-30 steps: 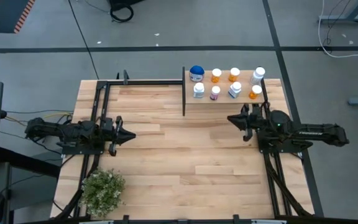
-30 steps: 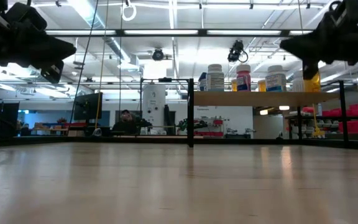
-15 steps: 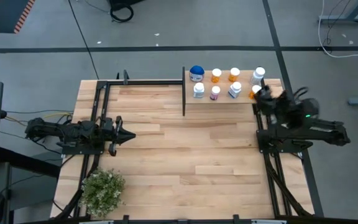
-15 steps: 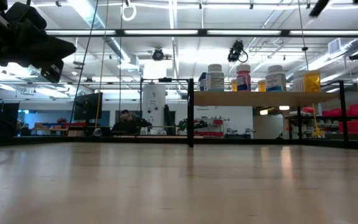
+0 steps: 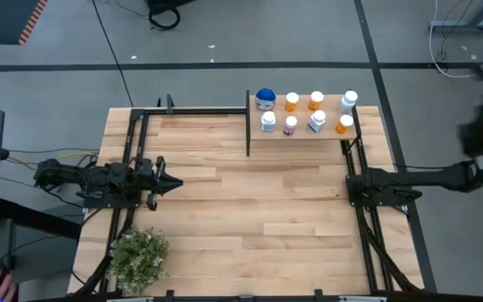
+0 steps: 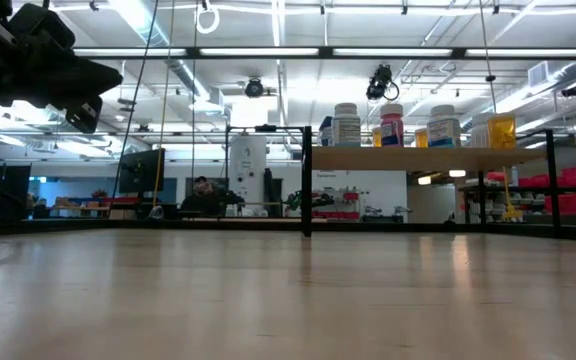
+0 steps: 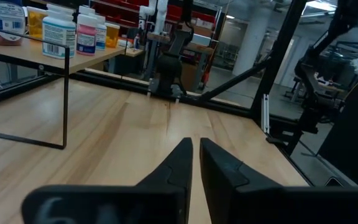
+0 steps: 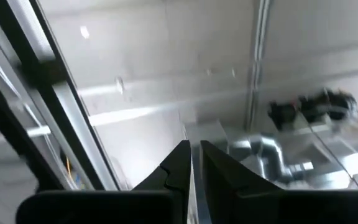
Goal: Pick and place medicine bottles onto shelf by color
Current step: Return to Home Position
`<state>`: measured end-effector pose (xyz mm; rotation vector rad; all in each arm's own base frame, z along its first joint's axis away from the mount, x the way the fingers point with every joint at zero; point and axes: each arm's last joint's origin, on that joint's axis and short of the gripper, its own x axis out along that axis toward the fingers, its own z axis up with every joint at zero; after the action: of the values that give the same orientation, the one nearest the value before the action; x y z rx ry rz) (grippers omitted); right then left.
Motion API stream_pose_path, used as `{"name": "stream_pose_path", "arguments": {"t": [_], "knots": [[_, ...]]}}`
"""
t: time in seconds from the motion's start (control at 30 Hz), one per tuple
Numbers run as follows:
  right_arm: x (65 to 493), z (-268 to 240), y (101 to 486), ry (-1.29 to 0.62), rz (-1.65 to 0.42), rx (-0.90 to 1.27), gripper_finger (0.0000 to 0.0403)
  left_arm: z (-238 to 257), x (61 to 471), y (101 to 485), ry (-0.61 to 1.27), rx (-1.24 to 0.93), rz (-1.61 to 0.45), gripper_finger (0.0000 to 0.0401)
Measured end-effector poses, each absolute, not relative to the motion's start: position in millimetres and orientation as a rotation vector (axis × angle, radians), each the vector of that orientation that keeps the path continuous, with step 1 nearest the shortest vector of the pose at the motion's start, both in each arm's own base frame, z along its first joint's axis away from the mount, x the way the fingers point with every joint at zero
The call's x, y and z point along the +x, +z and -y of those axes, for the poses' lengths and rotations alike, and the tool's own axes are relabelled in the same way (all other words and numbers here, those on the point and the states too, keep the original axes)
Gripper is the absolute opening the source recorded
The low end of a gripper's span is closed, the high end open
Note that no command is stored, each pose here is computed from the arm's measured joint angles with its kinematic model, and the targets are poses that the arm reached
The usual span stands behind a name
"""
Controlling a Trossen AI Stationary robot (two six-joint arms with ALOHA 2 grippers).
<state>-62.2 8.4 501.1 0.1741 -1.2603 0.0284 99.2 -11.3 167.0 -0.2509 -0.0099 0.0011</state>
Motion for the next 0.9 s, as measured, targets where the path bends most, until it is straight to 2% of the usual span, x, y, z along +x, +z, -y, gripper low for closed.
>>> {"name": "stream_pose_path", "arguments": {"t": [0.13,0.3,0.63,0.9], "knots": [[-121.0,-17.1,539.8,0.066,1.458,0.148,0.0042,11.3,99.2,167.0,0.001,-0.251,0.010,0.0031],[-195.9,-28.3,563.6,0.111,1.686,0.115,0.0042,11.3,99.2,167.1,0.001,-0.251,0.011,0.0031],[-309.9,-45.2,551.5,0.179,2.014,0.062,0.0042,11.3,99.2,167.1,0.001,-0.251,0.011,0.0037],[-352.9,-51.6,536.0,0.208,2.143,0.038,0.0042,11.3,99.2,167.1,0.001,-0.251,0.011,0.0028]]}}
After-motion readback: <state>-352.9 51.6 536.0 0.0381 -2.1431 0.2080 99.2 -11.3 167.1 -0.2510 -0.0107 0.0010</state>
